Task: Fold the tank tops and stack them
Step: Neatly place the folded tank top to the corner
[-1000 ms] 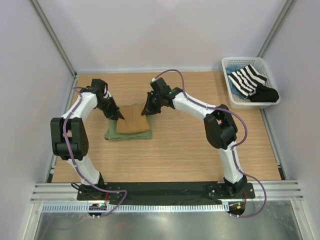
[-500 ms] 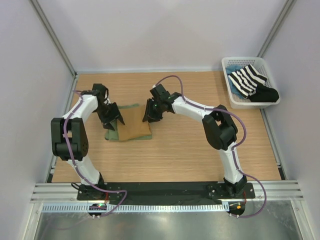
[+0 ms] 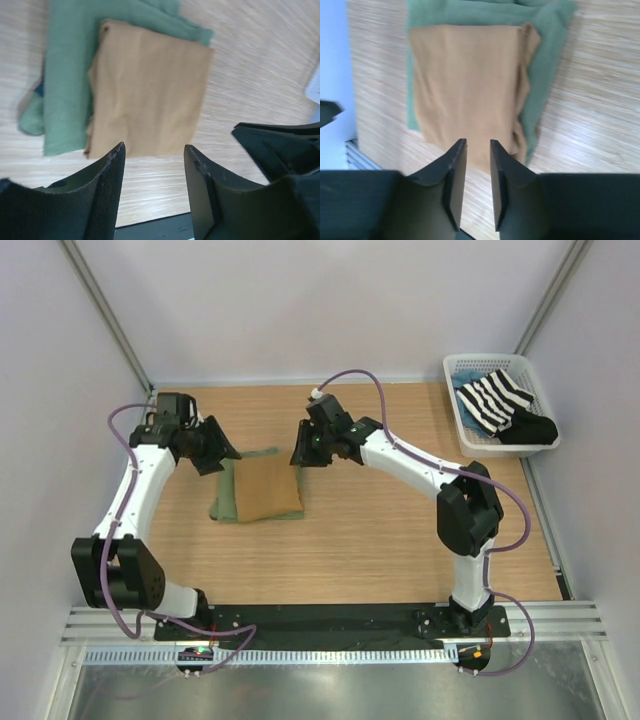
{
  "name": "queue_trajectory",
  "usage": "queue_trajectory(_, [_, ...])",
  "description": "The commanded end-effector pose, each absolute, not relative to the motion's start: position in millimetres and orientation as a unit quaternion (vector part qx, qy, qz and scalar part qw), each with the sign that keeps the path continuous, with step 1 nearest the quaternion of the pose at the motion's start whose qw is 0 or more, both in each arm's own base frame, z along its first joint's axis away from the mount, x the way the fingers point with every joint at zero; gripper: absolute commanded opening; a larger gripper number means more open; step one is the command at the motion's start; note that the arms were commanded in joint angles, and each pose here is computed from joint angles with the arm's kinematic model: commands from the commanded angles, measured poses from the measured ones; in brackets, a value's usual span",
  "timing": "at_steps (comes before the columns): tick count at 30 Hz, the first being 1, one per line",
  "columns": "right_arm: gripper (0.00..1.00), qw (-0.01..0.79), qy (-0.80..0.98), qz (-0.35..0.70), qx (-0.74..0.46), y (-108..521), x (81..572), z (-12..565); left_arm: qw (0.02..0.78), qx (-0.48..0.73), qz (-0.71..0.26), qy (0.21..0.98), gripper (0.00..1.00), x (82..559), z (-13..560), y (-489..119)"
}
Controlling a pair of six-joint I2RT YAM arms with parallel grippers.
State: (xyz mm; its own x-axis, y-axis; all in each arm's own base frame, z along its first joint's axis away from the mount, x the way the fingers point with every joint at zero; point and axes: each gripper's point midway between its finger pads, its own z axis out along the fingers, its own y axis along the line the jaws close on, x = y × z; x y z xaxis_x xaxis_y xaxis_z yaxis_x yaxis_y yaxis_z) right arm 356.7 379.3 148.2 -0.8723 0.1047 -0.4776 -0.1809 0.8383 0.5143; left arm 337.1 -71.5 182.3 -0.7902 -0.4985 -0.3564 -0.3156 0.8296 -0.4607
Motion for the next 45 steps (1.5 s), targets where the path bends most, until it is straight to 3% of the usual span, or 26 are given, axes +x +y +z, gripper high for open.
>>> queue_trajectory(1, [0.29,0.288,0.894,0.339,-0.054,401.3,353.9,190.0,0.252,-0.207,-0.285,0.901,0.51,353.0,197.5,-100.7])
queue_trajectory(4, [0.15,0.239,0.882,0.400,-0.072,423.3,336.9,180.8,0.220,-0.209,-0.300,0.904,0.43,353.3,171.6,-110.3])
queue_trajectory(11, [0.07,0.217,0.908,0.355,-0.044,412.3,340.0,111.4,0.186,-0.249,-0.279,0.908,0.36,361.0,100.9,-105.9])
queue_trajectory(17, [0.06,0.222,0.940,0.256,-0.028,378.0,343.3,76.9,0.225,-0.257,-0.198,0.919,0.46,362.8,99.5,-82.8])
queue_trajectory(20, [0.19,0.260,0.935,0.239,-0.030,362.6,345.8,100.1,0.242,-0.246,-0.172,0.923,0.50,360.4,114.1,-80.9])
queue_trajectory(22, [0.41,0.301,0.928,0.217,-0.027,348.3,349.5,118.7,0.265,-0.241,-0.155,0.921,0.55,359.4,129.8,-77.8])
queue_trajectory(25, [0.57,0.366,0.911,0.188,-0.026,317.1,348.8,155.5,0.302,-0.217,-0.151,0.916,0.62,349.2,157.6,-86.1])
queue_trajectory(27, [0.59,0.404,0.898,0.173,-0.032,293.7,341.5,175.8,0.316,-0.200,-0.162,0.913,0.69,337.1,159.1,-102.5])
queue_trajectory(30, [0.63,0.462,0.876,0.136,-0.015,251.3,332.1,185.0,0.377,-0.172,-0.179,0.892,0.89,320.7,182.3,-126.9])
queue_trajectory(31, [0.66,0.465,0.879,0.104,-0.013,230.6,323.3,166.1,0.392,-0.158,-0.182,0.888,0.99,310.9,182.1,-136.1])
queue_trajectory(40, [0.68,0.522,0.848,0.088,0.041,152.9,272.2,133.2,0.428,-0.115,-0.176,0.879,0.99,268.7,181.1,-170.8])
queue_trajectory(41, [0.70,0.529,0.842,0.092,0.048,147.6,268.7,130.3,0.435,-0.100,-0.182,0.876,0.99,264.5,173.9,-177.6])
queue_trajectory(43, [0.85,0.548,0.829,0.088,0.070,131.5,261.9,115.9,0.456,-0.071,-0.222,0.859,1.00,260.5,179.0,-195.8])
queue_trajectory(45, [0.88,0.577,0.804,0.123,0.078,131.8,259.9,134.8,0.449,-0.053,-0.219,0.864,1.00,254.0,159.0,-203.3])
